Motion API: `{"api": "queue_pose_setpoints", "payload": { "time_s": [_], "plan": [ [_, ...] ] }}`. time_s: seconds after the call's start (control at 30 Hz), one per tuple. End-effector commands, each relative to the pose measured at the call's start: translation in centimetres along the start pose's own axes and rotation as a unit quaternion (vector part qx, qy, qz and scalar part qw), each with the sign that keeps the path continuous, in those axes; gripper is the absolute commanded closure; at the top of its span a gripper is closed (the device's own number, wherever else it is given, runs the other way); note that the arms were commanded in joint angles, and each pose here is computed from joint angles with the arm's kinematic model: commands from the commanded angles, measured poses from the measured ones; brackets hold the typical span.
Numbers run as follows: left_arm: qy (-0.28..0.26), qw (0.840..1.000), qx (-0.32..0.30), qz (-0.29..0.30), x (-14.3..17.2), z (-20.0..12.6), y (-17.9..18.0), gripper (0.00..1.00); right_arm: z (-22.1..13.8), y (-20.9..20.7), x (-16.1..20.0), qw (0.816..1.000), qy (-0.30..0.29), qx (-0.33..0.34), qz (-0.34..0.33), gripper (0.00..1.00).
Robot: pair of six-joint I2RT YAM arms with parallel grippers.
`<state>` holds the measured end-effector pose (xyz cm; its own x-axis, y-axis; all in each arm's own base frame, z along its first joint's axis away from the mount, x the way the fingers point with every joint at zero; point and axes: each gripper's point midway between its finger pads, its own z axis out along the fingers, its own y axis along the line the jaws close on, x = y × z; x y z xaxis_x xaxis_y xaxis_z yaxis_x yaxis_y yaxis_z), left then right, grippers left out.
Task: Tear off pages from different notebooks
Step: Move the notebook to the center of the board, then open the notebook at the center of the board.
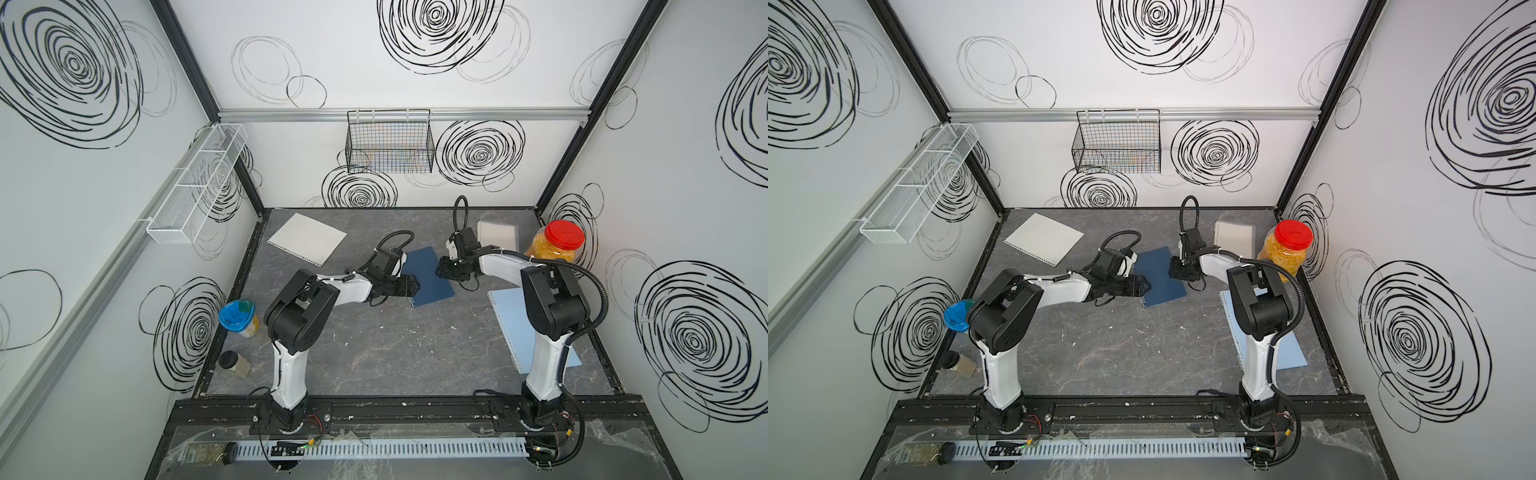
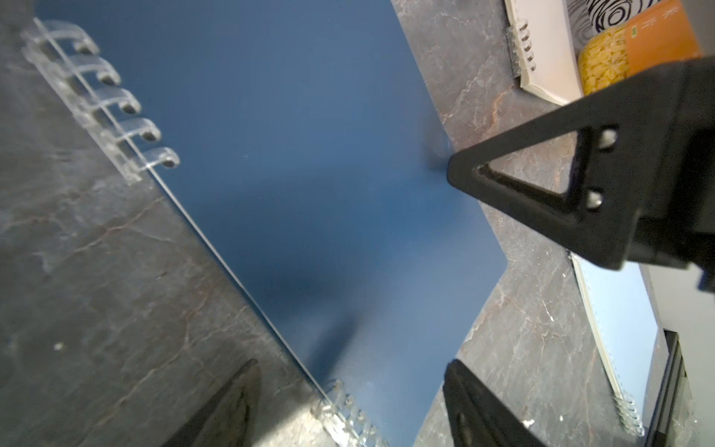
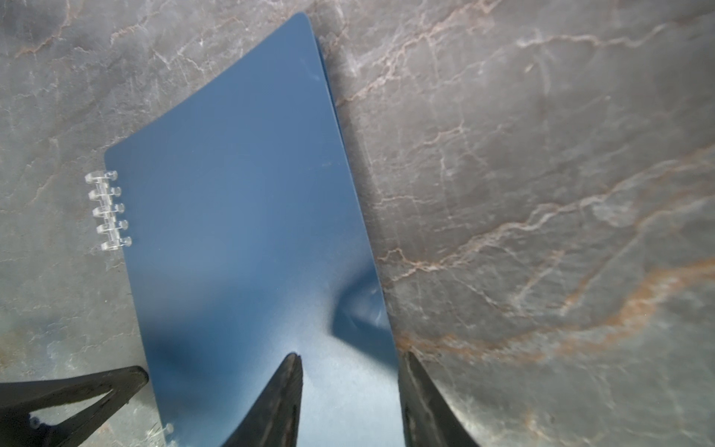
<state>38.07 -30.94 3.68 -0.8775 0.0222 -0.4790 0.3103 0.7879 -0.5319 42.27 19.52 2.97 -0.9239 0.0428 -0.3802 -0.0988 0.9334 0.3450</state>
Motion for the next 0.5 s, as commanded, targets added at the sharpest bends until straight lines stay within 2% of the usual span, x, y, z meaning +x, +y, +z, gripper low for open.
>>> {"api": "queue_pose_setpoints", "payload": {
  "time_s": [0.0,0.47],
  "plan": [
    [-0.004,1.000,0.016,0.008,-0.67,0.60,-1.01,0.23,0.17,-0.28,-0.42,1.000,-0.001,0.005,-0.002,0.56],
    [0.004,1.000,0.021,0.014,-0.43,0.99,-1.51,0.25,0.46,-0.45,-0.72,1.000,0.002,0.010,-0.008,0.56]
  ]
}}
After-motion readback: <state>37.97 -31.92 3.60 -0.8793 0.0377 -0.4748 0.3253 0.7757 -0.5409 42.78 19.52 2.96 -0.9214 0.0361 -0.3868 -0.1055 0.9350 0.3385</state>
